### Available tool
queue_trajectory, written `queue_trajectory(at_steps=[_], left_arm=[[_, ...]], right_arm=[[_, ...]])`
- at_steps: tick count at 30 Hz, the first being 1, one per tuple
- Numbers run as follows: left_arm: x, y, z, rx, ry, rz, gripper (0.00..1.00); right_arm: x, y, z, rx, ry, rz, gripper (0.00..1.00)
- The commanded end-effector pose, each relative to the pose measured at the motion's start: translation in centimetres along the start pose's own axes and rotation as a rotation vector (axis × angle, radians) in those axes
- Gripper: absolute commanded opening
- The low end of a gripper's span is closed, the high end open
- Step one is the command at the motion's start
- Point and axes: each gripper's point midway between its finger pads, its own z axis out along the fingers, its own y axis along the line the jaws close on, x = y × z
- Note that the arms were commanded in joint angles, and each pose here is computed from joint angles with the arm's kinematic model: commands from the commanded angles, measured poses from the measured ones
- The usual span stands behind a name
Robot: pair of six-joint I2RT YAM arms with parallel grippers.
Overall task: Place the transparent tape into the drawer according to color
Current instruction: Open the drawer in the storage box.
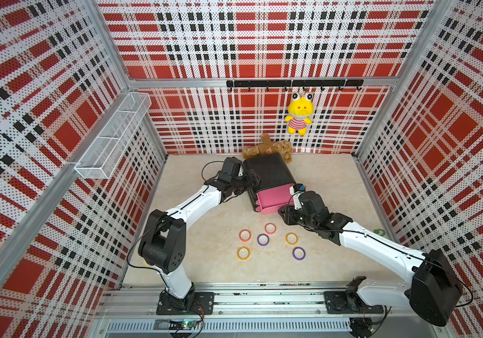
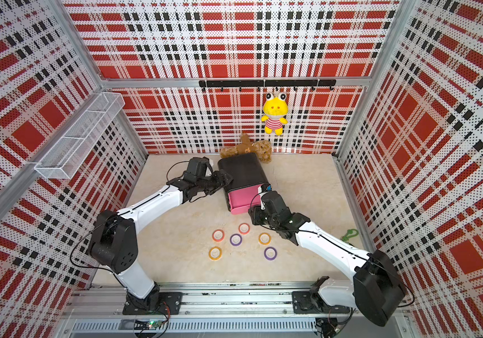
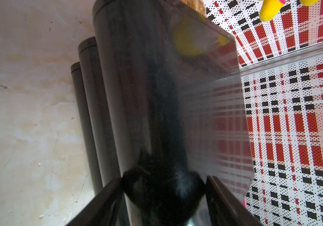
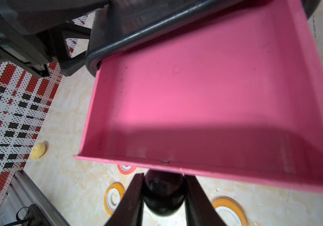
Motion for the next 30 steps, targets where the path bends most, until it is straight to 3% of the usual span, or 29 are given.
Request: queue_trajectory(at_steps=[1,5,18,30], left_arm=[[1.6,0.7,0.8,-0.025,0.048,0.017,0.73],[1.7,0.8,0.8,-0.028,0.050,0.017,0.73],[1.6,0.6,0.7,-0.024,0.047,0.016,0.74],[1.5,0.4,0.4,-0.018,0.043,0.016,0.85]], right_arm=[[-1.2,1.2,-0.5,-0.035,-0.059,-0.014,0.44],[-1.8,1.2,-0.7,-0.029,-0.075,-0.020,0.56],[-2.2,1.2,-1.8,-0.021,-0.091,-0.018,0.76],[-2.0,1.2,-3.7,-0.024,-0.092,-0.031,0.93]])
